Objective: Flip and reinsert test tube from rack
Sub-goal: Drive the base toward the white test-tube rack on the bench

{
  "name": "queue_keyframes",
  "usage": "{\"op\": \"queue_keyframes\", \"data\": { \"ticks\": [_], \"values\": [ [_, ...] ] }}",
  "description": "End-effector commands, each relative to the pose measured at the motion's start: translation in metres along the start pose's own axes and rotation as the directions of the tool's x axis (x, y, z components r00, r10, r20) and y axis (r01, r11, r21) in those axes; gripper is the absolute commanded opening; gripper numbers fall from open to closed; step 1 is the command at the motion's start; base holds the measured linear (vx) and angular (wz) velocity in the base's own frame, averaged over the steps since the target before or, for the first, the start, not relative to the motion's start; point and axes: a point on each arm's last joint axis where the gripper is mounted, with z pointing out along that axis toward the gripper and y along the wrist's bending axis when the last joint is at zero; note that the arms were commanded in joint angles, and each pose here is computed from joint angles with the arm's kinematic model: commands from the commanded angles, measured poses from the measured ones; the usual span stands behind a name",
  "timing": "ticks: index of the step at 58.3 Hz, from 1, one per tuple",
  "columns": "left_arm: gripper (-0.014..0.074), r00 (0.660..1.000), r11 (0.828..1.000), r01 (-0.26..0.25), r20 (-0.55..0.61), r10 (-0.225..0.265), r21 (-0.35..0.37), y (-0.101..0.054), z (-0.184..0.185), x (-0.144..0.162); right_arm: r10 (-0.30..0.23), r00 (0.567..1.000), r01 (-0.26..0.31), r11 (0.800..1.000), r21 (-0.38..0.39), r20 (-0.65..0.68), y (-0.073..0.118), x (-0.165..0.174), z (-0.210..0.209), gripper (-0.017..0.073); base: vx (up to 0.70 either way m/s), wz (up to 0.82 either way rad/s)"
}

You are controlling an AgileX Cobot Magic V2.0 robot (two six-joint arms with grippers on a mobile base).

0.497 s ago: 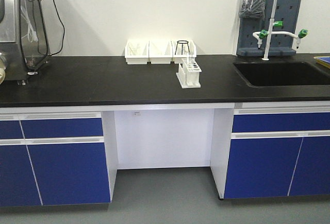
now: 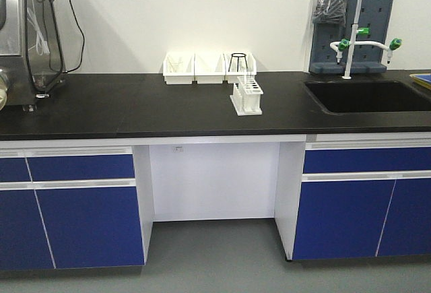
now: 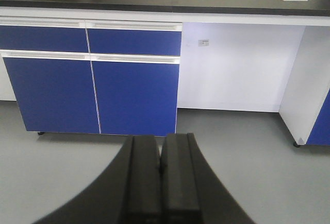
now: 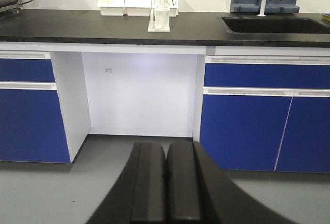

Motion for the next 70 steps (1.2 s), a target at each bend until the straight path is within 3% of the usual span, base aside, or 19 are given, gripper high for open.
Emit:
{"op": "queue_keyframes", "data": {
  "ticks": [1,39,70],
  "values": [
    [-0.0006,0.995,1.000,0.001,0.096,-0.003,0.023,-0.0018,-0.0011,-0.0082,-0.010,0.996,0.010,1.000,0.009,0.091,-0.0005,-0.0078,-0.0008,-0.0008,0.00,0.00],
    [-0.0006,0.995,1.000,0.001,0.096,-0.003,0.023,-0.0018,-0.0011,-0.0082,-0.010,0.996,0.010,1.000,0.009,0.091,-0.0005,-0.0078,-0.0008,-0.0008,0.03,-0.01],
    [-0.0006,0.995,1.000,0.001,0.096,-0.003,0.023,-0.0018,-0.0011,-0.0082,-0.010,0.996,0.010,1.000,0.009,0.091,-0.0005,-0.0078,-0.0008,-0.0008,0.23,0.02]
  ]
}}
